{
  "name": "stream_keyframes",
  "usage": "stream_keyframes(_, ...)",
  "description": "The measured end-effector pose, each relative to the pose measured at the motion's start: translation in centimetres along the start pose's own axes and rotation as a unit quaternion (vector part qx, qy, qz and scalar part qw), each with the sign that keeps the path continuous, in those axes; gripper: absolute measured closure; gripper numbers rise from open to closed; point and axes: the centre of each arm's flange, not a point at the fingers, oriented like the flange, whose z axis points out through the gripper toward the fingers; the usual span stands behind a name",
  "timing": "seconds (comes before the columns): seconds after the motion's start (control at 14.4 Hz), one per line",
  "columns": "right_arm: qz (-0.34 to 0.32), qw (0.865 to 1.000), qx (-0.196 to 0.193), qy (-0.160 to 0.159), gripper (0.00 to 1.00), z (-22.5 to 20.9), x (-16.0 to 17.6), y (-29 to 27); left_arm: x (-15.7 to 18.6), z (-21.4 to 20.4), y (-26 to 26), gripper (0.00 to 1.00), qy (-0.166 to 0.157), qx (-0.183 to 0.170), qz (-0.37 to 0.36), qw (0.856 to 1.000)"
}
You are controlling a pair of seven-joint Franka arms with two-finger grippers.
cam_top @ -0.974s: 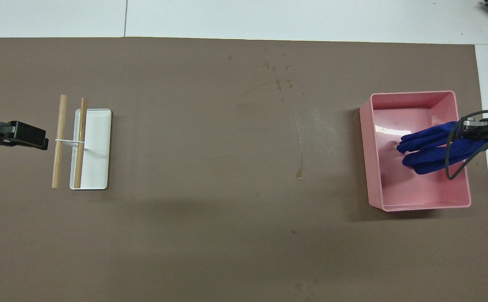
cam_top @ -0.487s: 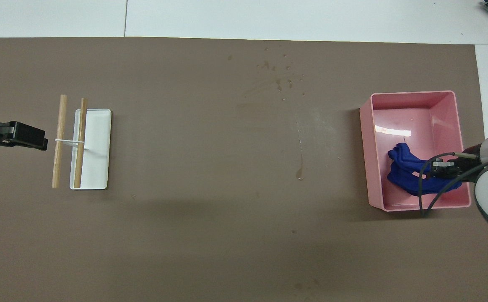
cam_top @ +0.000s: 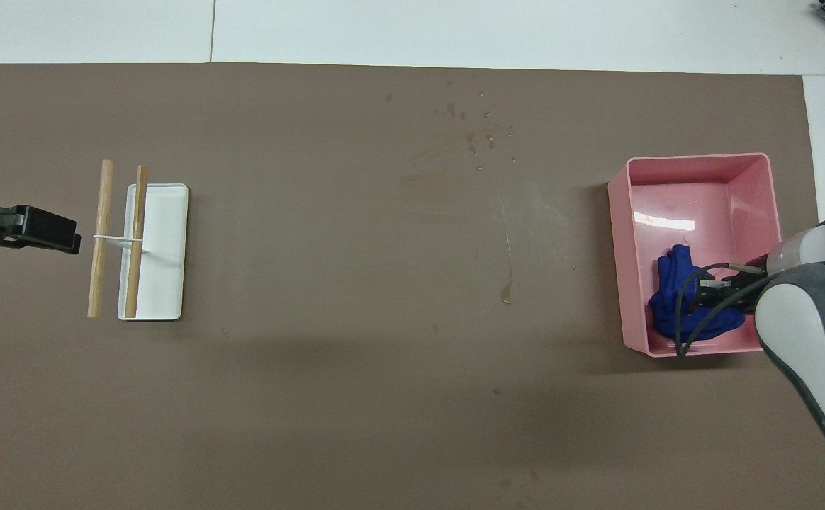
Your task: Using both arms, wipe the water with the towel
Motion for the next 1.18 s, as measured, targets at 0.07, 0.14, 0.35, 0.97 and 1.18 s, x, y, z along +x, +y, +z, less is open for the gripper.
stream_keyframes(0.07,0.001,1.0,0.0,0.001,0.61,0.0,0.0,0.0,0.0,0.0,0.0,0.0,0.0,0.0,0.0,1.0)
stream_keyframes(0.14,0.002,1.0,0.0,0.003,0.51,-0.2,0.1,0.0,0.0,0.0,0.0,0.0,0.0,0.0,0.0,1.0)
stream_keyframes(0.35,0.005,1.0,0.002,0.015,0.22,-0.6,0.4,0.2,0.0,0.0,0.0,0.0,0.0,0.0,0.0,1.0)
stream_keyframes(0.97,-0.036,0.996,-0.045,0.071,0.0,-11.8,0.6,-2.5,0.0,0.0,0.0,0.0,0.0,0.0,0.0,1.0)
stream_keyframes(1.18,-0.07,0.993,-0.057,0.079,0.0,-15.7,-0.6,-6.5,0.0,0.0,0.0,0.0,0.0,0.0,0.0,1.0)
